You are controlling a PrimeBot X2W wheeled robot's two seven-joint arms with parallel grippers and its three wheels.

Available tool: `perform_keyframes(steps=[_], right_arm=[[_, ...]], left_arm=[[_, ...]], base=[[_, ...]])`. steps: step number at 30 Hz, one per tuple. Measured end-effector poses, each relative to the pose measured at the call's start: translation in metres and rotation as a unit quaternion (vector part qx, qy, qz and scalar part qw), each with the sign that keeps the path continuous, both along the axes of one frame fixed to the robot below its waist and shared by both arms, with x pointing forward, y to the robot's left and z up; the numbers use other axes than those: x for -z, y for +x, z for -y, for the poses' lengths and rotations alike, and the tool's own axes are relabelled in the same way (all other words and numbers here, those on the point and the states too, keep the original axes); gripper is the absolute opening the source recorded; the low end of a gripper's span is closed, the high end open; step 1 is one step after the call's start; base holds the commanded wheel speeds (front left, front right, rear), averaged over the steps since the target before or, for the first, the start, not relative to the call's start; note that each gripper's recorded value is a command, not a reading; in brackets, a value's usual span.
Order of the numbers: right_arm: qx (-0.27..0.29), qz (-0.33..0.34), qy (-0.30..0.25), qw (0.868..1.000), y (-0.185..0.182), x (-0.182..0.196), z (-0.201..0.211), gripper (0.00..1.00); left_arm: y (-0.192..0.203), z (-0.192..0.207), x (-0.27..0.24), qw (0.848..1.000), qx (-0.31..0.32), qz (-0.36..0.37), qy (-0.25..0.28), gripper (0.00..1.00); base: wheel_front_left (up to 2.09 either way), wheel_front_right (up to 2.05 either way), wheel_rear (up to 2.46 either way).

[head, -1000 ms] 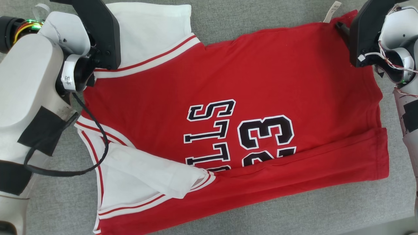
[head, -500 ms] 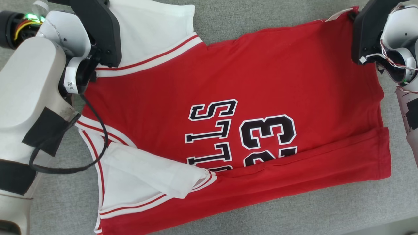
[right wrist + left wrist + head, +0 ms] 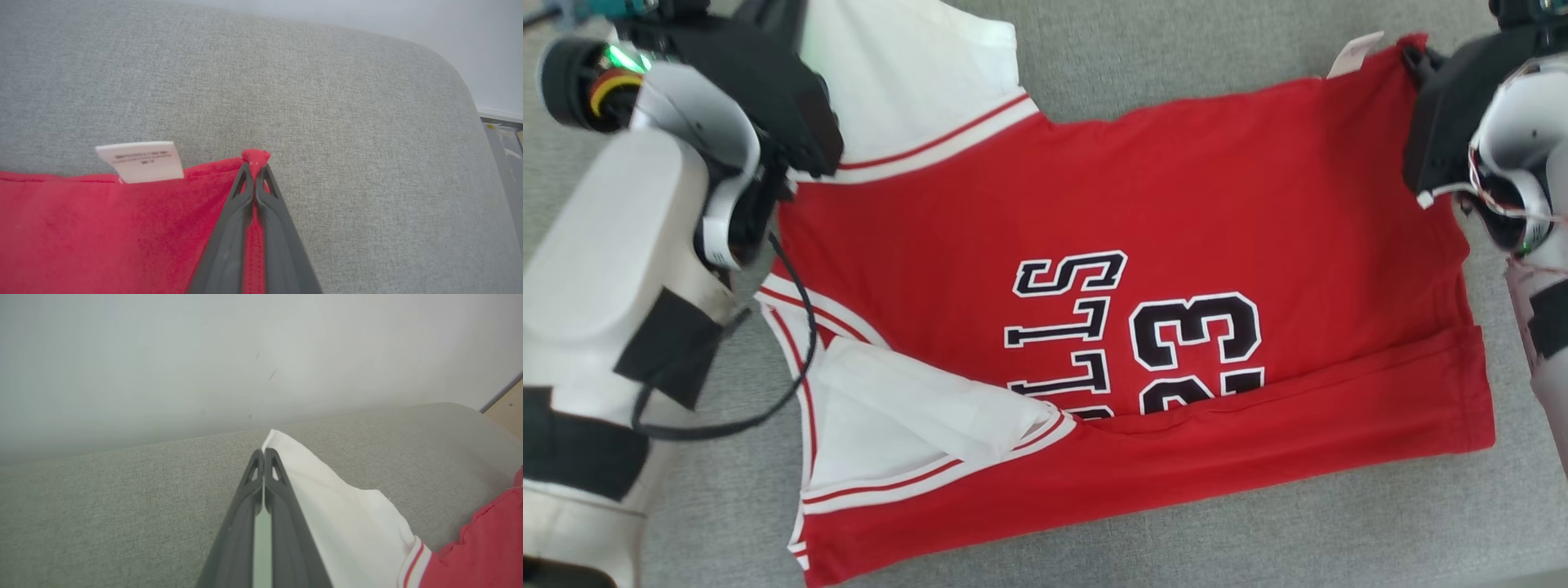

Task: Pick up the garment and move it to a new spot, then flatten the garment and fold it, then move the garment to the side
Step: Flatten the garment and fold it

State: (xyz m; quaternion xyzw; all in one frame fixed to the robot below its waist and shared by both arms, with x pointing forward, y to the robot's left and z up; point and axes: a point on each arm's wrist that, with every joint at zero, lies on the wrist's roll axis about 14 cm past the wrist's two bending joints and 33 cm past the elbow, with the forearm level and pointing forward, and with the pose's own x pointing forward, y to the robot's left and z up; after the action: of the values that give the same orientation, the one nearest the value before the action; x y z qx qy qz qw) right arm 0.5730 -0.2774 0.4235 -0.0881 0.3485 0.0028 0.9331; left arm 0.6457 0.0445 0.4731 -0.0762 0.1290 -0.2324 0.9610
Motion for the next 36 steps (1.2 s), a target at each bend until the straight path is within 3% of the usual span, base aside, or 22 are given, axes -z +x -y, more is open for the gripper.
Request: perform_keyframes(steps=[10, 20, 36], right_arm=[[-0.001, 0.053, 0.021, 0.998, -0.038, -0.009, 0.002, 0.0], [-0.031, 0.117, -0.017, 0.992, -0.073, -0.03, 0.004, 0.0], [-0.06, 0.082, -0.052, 0.993, -0.114, -0.016, 0.005, 0.0]], left_arm=[[-0.062, 0.003, -0.024, 0.996, 0.0, 0.031, -0.088, 0.0], [-0.134, -0.022, -0.031, 0.991, -0.042, 0.029, -0.123, 0.0], [-0.221, -0.033, -0.013, 0.984, -0.084, -0.022, -0.155, 0.0]], base=[[0.0, 0.0, 0.0], [0.0, 0.0, 0.0], [0.0, 0.0, 0.0]])
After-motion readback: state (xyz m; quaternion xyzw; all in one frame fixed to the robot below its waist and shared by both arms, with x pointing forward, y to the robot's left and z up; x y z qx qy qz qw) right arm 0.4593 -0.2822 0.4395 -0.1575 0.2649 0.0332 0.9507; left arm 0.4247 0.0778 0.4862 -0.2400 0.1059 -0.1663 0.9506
